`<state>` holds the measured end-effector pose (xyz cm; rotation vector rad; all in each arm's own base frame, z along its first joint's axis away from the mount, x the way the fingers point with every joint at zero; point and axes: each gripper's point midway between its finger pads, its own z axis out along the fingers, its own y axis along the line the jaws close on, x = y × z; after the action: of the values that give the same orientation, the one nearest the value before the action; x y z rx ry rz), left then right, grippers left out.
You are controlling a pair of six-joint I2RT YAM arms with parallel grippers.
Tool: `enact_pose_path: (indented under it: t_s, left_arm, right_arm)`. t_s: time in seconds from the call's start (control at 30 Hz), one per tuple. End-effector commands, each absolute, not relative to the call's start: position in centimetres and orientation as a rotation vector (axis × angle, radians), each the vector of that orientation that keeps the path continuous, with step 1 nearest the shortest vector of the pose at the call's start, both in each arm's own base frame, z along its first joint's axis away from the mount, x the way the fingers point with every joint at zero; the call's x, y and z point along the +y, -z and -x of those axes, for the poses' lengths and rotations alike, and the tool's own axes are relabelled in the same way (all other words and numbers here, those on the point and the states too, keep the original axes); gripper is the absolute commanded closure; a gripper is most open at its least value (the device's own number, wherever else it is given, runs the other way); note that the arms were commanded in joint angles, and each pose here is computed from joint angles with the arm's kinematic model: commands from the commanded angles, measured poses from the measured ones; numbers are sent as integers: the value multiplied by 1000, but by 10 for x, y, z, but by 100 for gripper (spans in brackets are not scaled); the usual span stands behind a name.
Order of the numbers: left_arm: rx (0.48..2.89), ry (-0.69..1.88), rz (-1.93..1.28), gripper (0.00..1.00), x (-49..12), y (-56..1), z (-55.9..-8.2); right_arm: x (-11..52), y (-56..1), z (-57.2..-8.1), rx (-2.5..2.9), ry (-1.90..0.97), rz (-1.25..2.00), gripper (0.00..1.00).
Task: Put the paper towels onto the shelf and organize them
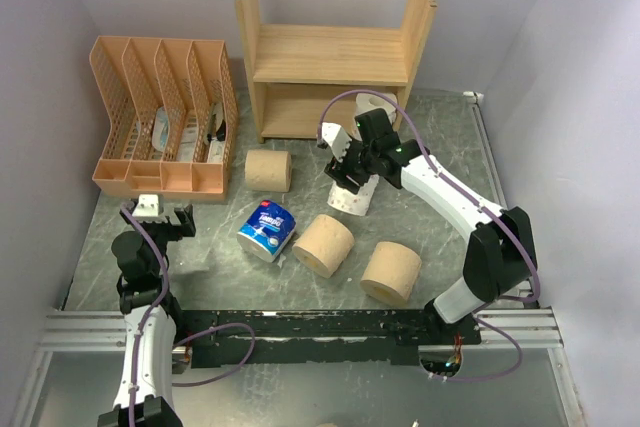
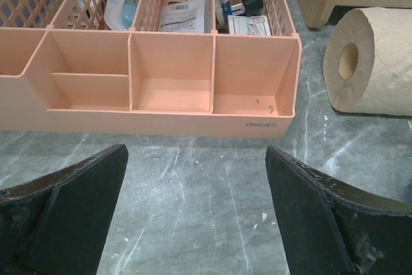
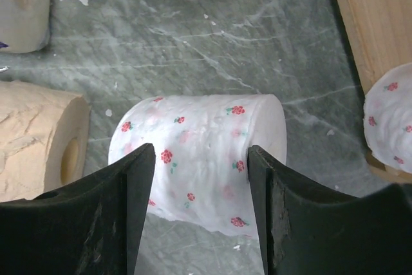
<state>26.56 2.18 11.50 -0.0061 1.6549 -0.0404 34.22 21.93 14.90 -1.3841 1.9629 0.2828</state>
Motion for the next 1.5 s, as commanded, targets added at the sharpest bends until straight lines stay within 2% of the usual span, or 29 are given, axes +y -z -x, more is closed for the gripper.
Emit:
enact_pose_path:
  t_s: [0.0,0.17,0.47,0.8,1.03,1.47]
  left_arm:
    - [1697,66,3,0,18,-86,-259]
    - [1700,67,2,0,18,-85,-258]
    - [1698,66,3,0,18,-86,-259]
    - [1699,65,4,0,18,-85,-259]
    - [1699,65,4,0,18,-86,-259]
    - [1699,65,5,0,18,-86,-259]
  right_arm:
    - [224,-148,-320,2003,-396,1392,42]
    - [227,-143,-291,2039,-546,1461,50]
    - [224,-163,-251,2017,-672,1534,47]
    - [216,-203,-260,1925,-541,1493,44]
    - [211,-181,-252,1979,-520,1509,41]
    - [189,-137,-236,1926,-210,1732,35]
